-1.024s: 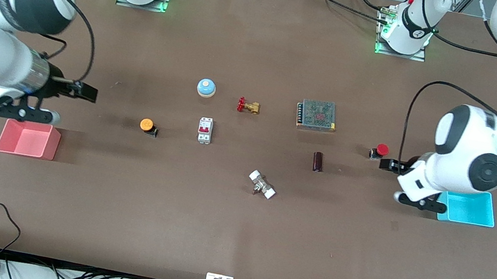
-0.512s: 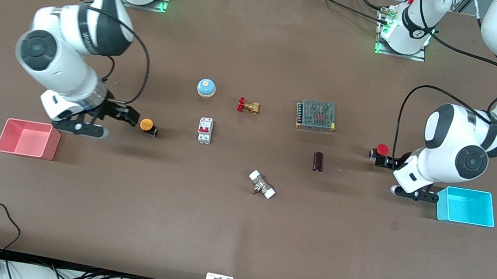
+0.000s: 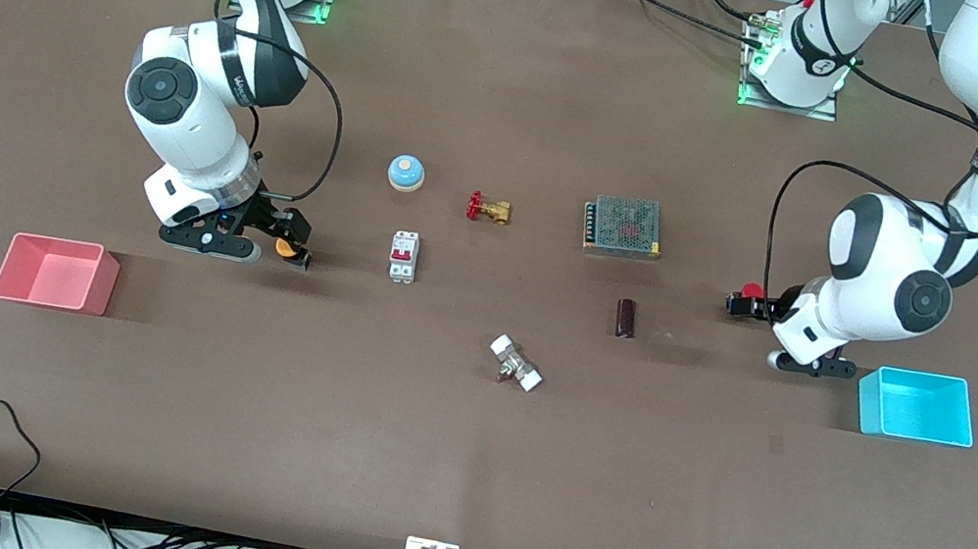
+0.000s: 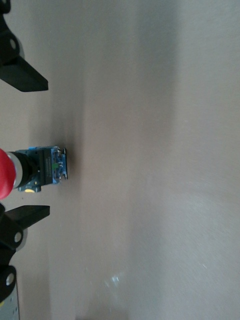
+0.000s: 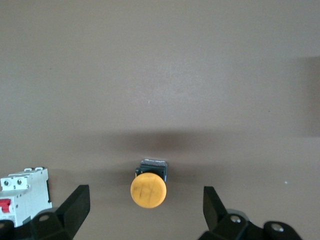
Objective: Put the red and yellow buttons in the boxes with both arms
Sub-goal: 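Grasp the yellow button with the right gripper while the left gripper grasps the red button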
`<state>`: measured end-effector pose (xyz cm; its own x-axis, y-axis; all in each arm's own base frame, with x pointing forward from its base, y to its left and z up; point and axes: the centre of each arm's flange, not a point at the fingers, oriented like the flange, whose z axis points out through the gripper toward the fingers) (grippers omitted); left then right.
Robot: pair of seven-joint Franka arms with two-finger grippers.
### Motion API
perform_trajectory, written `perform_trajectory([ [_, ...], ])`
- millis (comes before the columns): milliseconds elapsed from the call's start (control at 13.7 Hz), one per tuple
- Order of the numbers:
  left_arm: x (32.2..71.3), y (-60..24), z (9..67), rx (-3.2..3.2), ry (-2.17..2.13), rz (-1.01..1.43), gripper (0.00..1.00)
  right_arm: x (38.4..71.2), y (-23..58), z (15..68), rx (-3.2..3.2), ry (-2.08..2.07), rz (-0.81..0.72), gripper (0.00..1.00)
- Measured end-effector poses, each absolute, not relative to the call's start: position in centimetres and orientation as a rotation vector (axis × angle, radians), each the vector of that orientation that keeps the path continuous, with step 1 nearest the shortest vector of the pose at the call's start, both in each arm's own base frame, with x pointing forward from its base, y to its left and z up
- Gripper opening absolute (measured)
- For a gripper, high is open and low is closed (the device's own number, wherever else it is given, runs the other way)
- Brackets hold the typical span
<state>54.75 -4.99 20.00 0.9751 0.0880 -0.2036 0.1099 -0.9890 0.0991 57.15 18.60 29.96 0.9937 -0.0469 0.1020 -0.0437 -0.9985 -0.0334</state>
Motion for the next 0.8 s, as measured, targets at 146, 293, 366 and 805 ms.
perform_trajectory([
  [146,53.6,-5.7,19.0,3.015,0.181,-0.323,1.0,57.1,18.6,28.8,-3.109,0.065,-0.148,1.0],
  [293,53.1,-6.4,19.1,3.018,0.187,-0.326,1.0,57.2,18.7,27.3,-3.107,0.061,-0.145,1.0],
  [366,53.1,-6.6,19.2,3.019,0.185,-0.323,1.0,57.2,18.7,26.6,-3.106,0.061,-0.139,1.0],
  [805,52.3,-7.8,18.7,3.023,0.149,-0.347,0.97,57.2,18.5,24.6,-3.107,0.069,-0.113,1.0],
])
